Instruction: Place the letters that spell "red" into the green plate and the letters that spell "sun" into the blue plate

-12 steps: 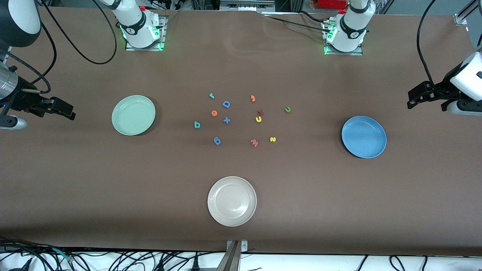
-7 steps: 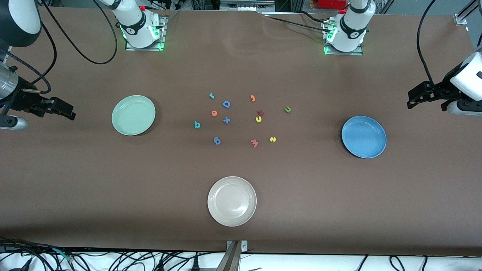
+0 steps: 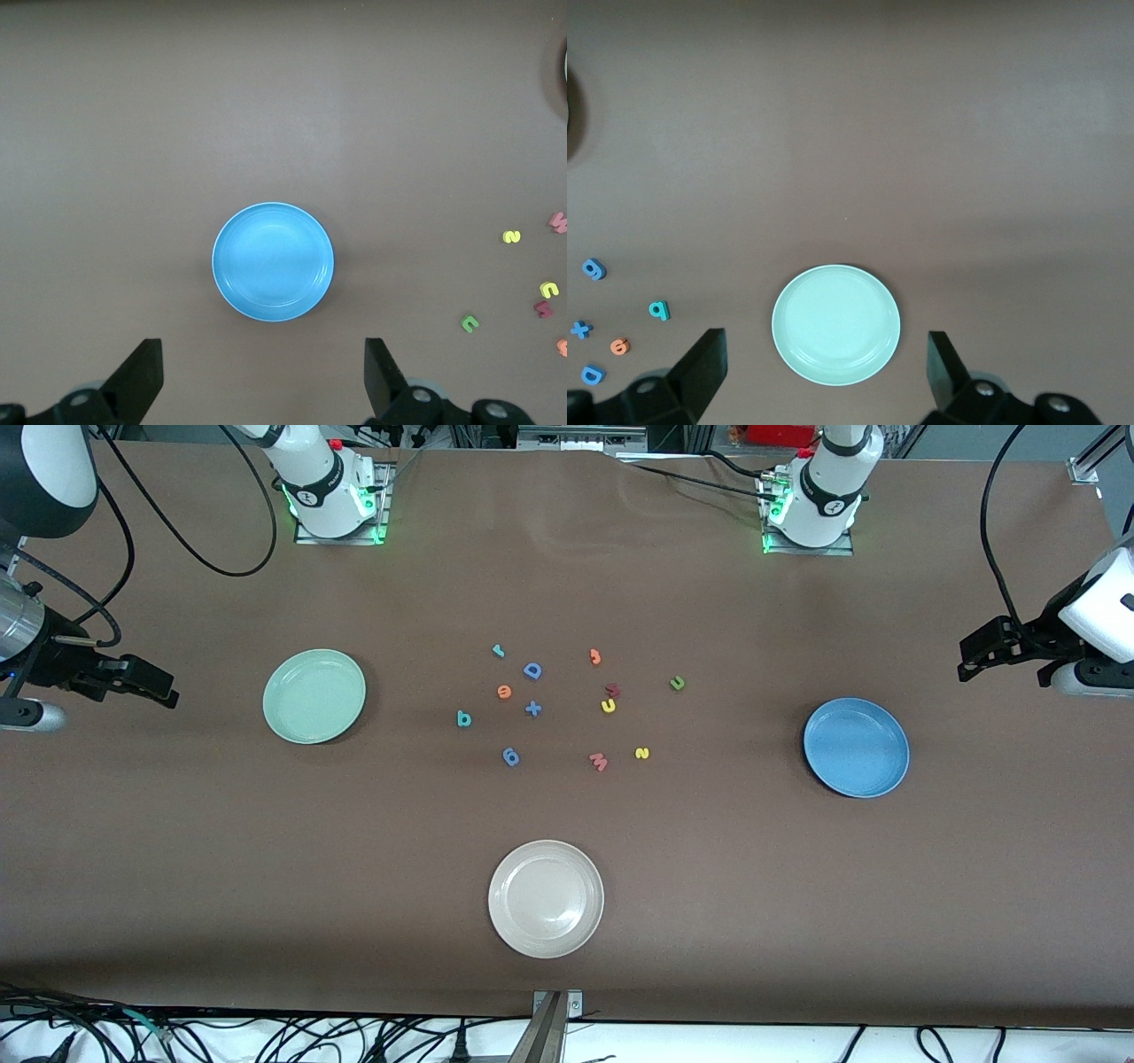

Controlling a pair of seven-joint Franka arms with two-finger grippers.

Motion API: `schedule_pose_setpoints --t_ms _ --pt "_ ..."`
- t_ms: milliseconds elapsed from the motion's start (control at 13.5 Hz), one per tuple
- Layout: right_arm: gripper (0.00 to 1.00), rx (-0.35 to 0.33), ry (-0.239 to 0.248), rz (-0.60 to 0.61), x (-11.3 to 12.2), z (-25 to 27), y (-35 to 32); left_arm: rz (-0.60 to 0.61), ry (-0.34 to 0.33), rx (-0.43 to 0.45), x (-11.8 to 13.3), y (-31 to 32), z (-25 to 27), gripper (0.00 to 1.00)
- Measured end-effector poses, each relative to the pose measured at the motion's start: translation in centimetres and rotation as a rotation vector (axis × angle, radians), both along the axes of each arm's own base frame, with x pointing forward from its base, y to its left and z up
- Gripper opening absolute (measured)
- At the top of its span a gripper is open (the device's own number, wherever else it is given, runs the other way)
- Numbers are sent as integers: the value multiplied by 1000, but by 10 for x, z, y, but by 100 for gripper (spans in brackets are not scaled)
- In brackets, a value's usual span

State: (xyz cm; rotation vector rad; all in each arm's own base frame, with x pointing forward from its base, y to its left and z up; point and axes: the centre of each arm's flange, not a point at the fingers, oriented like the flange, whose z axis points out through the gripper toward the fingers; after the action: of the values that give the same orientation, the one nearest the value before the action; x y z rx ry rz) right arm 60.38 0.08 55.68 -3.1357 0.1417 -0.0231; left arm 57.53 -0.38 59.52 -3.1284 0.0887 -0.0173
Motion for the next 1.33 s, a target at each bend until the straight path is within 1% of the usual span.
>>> schedule_pose_setpoints --t_ms 1333 --pt "100 0 15 -1 0 -7 0 0 2 0 0 0 -1 100"
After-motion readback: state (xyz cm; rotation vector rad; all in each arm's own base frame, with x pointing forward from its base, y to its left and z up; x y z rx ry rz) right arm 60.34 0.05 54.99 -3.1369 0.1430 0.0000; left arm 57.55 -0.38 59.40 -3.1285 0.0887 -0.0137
